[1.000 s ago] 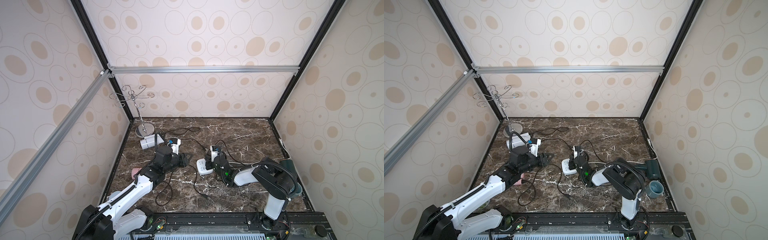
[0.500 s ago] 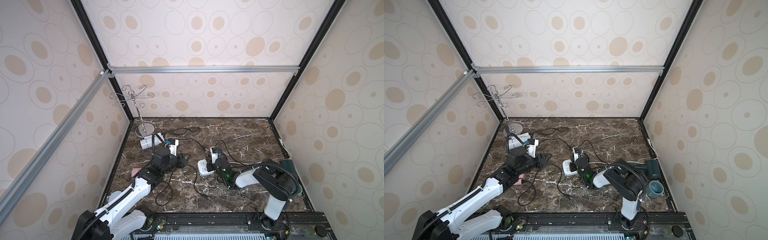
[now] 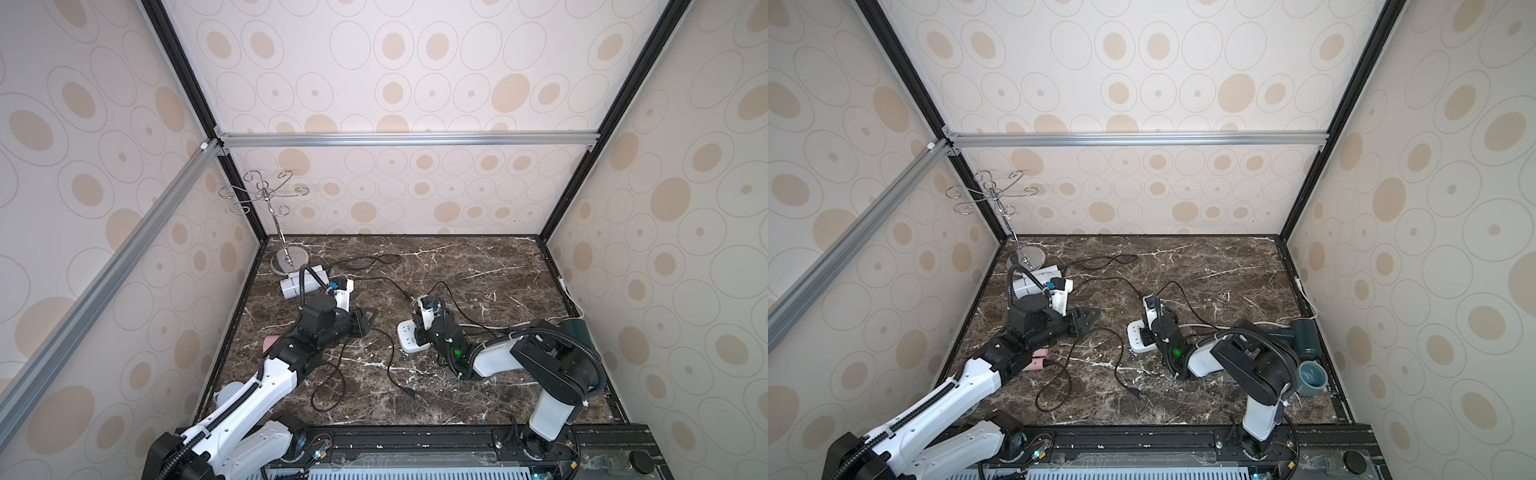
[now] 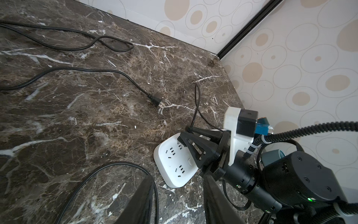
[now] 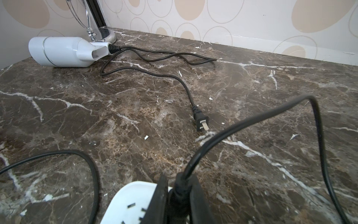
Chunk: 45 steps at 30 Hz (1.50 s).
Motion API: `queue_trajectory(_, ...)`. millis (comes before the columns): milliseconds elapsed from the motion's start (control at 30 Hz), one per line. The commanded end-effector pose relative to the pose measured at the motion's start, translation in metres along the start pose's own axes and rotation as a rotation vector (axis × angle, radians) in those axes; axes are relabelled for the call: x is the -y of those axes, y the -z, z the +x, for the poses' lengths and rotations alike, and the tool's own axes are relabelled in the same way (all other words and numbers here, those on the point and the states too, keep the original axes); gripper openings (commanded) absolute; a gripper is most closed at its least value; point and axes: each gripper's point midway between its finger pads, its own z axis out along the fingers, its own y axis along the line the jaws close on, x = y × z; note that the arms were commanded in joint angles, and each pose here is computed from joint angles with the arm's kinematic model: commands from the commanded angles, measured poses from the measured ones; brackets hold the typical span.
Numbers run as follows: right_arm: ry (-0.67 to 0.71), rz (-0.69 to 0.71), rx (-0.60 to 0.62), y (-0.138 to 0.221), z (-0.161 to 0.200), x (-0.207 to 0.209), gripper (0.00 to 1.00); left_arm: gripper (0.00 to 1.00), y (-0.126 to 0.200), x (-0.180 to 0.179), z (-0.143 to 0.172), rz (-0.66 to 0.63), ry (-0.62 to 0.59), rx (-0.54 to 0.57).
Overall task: Charge the blow dryers
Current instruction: Insert the plug into the socket.
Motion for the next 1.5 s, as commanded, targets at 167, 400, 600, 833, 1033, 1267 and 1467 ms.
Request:
queue_trajectory(167, 0.008, -0.004, -0.158, 0.013, 0.076, 0.009, 0.0, 0.41, 0.009, 0.009, -0.021, -0.013, -0.052, 0.0)
queue_trajectory(400, 0.105, 0.01, -0.192, 0.021, 0.095, 0.009, 0.0, 0.41, 0.008, 0.002, -0.023, -0.028, -0.048, 0.002)
queue_trajectory(600, 0.21, 0.053, -0.284, 0.034, 0.113, 0.014, 0.0, 0.4, 0.003, -0.004, -0.021, -0.032, -0.041, -0.003)
queue_trajectory(833, 0.238, 0.068, -0.406, 0.045, 0.147, 0.024, 0.0, 0.4, 0.004, -0.01, -0.021, -0.046, -0.037, 0.023)
queue_trajectory(1033, 0.237, 0.12, -0.547, 0.044, 0.168, 0.029, 0.0, 0.4, 0.004, -0.018, -0.016, -0.066, -0.027, 0.036)
queue_trajectory(1267, 0.27, 0.441, -0.633, 0.056, 0.148, 0.072, 0.0, 0.4, 0.006, -0.018, -0.018, -0.069, -0.036, 0.045)
queue_trajectory(1467, 0.139, 0.454, -0.619, 0.073, 0.118, 0.069, 0.0, 0.4, 0.004, -0.013, -0.025, -0.048, -0.058, 0.051)
